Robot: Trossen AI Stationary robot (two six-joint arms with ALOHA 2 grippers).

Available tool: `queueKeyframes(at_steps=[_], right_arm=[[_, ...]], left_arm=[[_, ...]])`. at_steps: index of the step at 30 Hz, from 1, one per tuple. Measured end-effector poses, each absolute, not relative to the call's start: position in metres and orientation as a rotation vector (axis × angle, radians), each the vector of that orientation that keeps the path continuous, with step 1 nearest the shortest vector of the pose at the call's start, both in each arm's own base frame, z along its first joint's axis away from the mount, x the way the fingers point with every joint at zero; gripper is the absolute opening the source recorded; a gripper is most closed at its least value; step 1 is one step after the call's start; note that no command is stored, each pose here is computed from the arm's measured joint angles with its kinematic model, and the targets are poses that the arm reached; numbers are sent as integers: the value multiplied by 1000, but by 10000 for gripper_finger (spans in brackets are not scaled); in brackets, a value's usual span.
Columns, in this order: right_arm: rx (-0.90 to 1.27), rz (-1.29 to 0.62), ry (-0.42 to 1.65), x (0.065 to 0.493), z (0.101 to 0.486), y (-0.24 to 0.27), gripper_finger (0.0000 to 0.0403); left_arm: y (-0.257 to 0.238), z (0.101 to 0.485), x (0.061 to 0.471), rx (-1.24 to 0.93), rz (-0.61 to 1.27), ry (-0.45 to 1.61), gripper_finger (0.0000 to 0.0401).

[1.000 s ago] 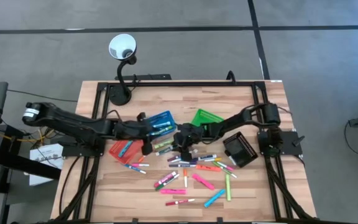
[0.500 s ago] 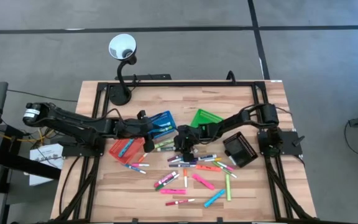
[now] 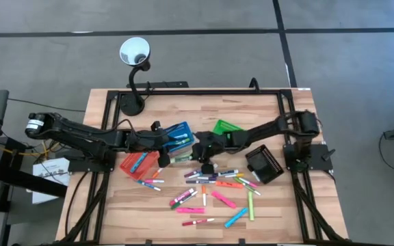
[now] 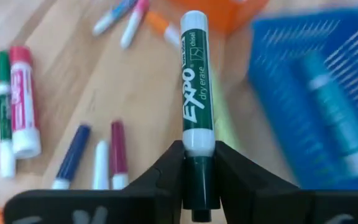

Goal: Pick & Place Markers
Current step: Put the top dark green marker pen into the blue basket

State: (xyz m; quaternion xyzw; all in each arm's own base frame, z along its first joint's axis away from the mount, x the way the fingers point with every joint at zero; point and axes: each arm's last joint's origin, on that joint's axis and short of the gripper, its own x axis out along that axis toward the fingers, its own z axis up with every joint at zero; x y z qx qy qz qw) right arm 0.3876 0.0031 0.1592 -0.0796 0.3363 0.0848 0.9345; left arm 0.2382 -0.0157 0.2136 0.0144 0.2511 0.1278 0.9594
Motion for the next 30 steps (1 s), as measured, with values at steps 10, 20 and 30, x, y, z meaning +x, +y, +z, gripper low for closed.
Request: queueKeyframes(at_steps=[10, 20, 30], right_arm=[[-463, -8, 717, 400, 200, -38, 60], [-563, 94, 971, 451, 184, -61, 66], [-583, 129, 1014, 461, 177, -61, 101]], left_arm=[[-16, 219, 237, 19, 252, 472, 106], [-15, 233, 230, 6, 261, 403, 106], [-16, 233, 229, 8, 258, 410, 106]])
